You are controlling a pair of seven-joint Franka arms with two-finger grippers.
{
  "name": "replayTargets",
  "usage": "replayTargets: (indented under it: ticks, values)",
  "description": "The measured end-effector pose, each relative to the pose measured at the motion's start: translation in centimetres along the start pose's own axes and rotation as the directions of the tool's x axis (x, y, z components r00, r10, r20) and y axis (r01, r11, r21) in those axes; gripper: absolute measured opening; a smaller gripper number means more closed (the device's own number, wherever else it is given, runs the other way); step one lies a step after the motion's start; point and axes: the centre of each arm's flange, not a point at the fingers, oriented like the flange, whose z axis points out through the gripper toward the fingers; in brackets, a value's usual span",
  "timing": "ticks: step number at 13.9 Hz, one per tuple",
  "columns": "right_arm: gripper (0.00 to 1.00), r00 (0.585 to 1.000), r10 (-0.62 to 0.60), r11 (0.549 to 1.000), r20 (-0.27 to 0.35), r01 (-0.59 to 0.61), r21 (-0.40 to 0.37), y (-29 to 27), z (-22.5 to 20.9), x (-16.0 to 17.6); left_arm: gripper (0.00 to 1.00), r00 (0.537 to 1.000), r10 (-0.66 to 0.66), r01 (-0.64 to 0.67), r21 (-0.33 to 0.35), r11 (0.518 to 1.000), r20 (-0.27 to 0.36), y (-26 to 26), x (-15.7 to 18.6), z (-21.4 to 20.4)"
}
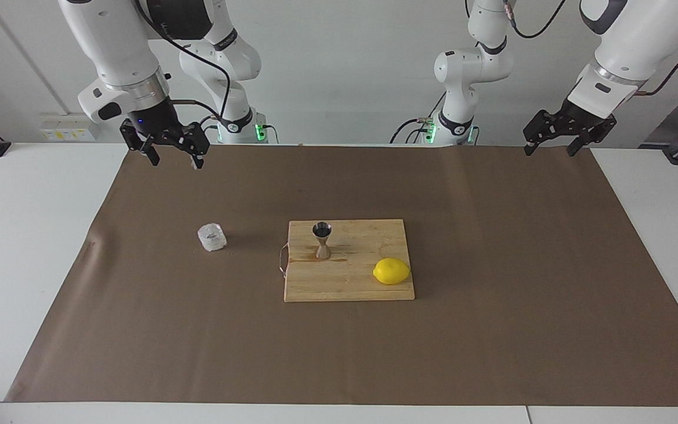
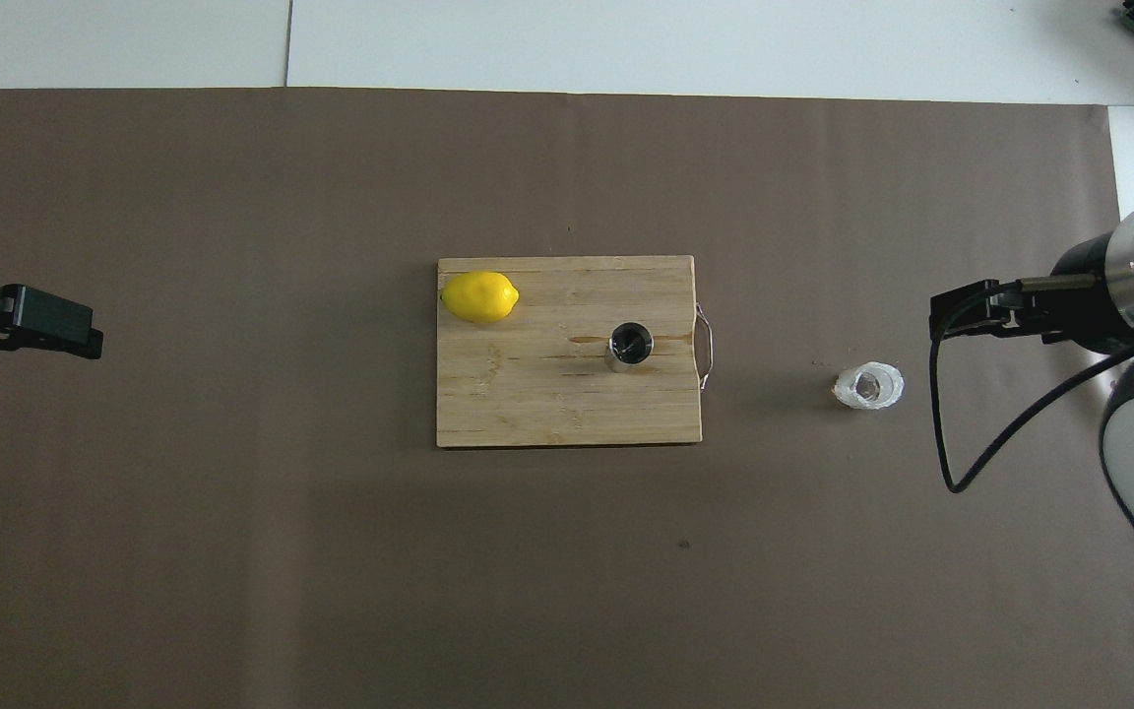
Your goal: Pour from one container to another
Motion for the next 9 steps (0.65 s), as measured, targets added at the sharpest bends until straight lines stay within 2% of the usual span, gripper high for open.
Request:
replayTargets:
  ticks: [9]
  values:
    - [1.0,1.0,0.015,1.0,0.011,-0.015,0.001,0.96,-1.26,-0.22,1.0,1.0,0.0,0.0,0.0,1.0,0.0,0.0,0.0,0.0]
